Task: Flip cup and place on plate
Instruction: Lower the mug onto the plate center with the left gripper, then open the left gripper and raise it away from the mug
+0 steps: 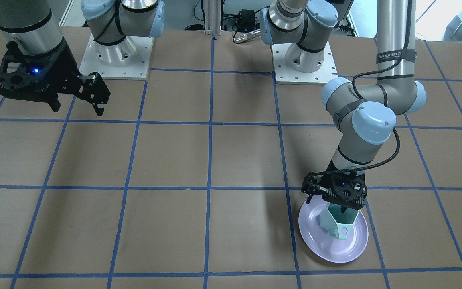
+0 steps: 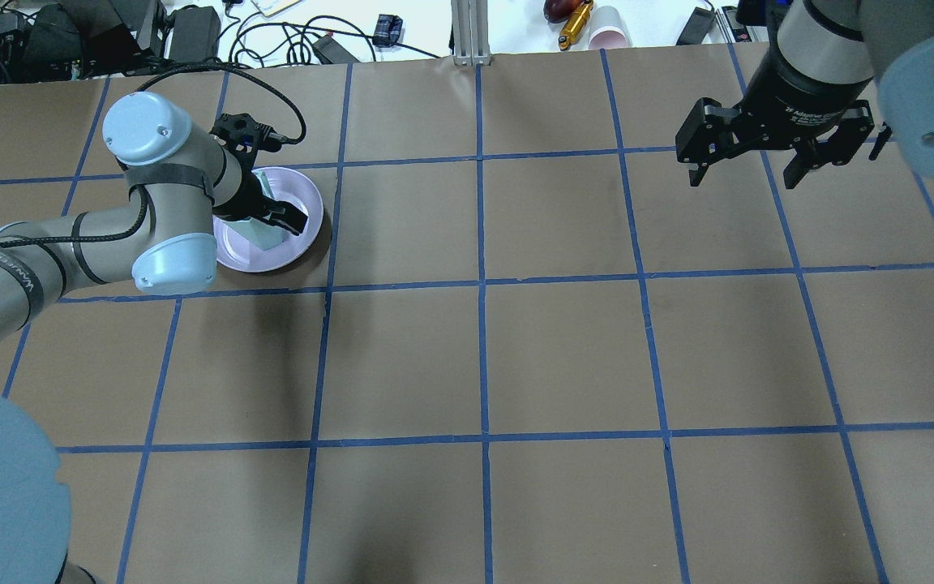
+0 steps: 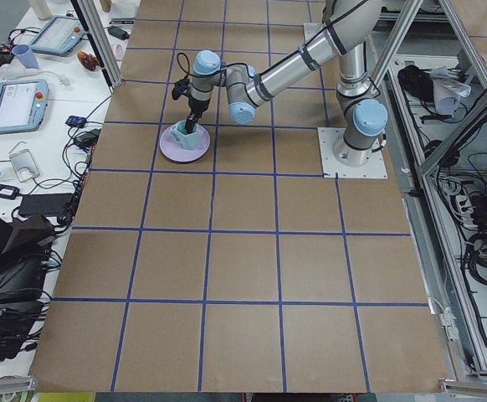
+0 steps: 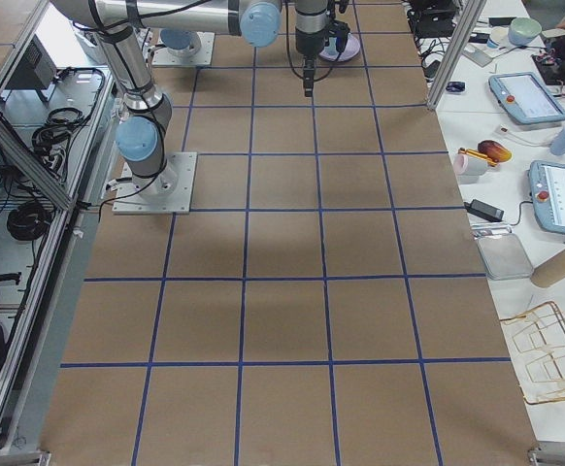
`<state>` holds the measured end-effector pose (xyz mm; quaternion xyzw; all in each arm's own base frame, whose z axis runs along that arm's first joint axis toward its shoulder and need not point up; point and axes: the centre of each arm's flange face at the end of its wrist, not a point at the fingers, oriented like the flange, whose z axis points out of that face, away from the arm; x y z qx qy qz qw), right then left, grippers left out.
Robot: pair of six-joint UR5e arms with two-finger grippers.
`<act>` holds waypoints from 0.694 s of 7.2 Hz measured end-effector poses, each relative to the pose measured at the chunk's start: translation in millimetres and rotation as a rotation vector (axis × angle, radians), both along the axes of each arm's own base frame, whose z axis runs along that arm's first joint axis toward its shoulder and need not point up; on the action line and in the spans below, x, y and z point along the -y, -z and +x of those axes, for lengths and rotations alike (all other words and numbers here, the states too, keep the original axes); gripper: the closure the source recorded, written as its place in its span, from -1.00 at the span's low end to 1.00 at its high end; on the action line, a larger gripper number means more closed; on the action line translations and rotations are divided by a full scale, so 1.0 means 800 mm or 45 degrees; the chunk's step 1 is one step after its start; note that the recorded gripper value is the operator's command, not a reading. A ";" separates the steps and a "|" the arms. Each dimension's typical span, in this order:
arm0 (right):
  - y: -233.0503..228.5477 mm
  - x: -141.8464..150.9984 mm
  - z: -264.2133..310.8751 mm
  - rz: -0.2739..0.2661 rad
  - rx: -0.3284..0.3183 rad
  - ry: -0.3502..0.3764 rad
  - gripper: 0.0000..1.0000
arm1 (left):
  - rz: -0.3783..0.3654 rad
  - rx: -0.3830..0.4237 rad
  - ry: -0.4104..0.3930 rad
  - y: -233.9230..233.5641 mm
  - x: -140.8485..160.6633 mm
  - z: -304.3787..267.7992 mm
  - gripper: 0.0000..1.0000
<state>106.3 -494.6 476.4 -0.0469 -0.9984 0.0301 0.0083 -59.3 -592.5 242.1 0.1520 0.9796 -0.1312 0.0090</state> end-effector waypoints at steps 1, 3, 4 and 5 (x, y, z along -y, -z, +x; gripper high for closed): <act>0.000 0.000 0.000 0.000 0.000 0.000 -1.00 | 0.000 -0.004 -0.014 -0.014 0.001 -0.003 -1.00; 0.000 0.000 0.000 0.001 -0.001 0.000 -1.00 | 0.031 -0.019 -0.053 -0.053 0.005 -0.008 -1.00; 0.001 0.000 0.000 0.001 -0.001 0.000 -1.00 | 0.045 -0.026 -0.071 -0.075 0.006 -0.010 -1.00; 0.000 0.000 0.000 0.001 -0.001 0.000 -1.00 | 0.070 -0.032 -0.082 -0.098 0.006 -0.011 -1.00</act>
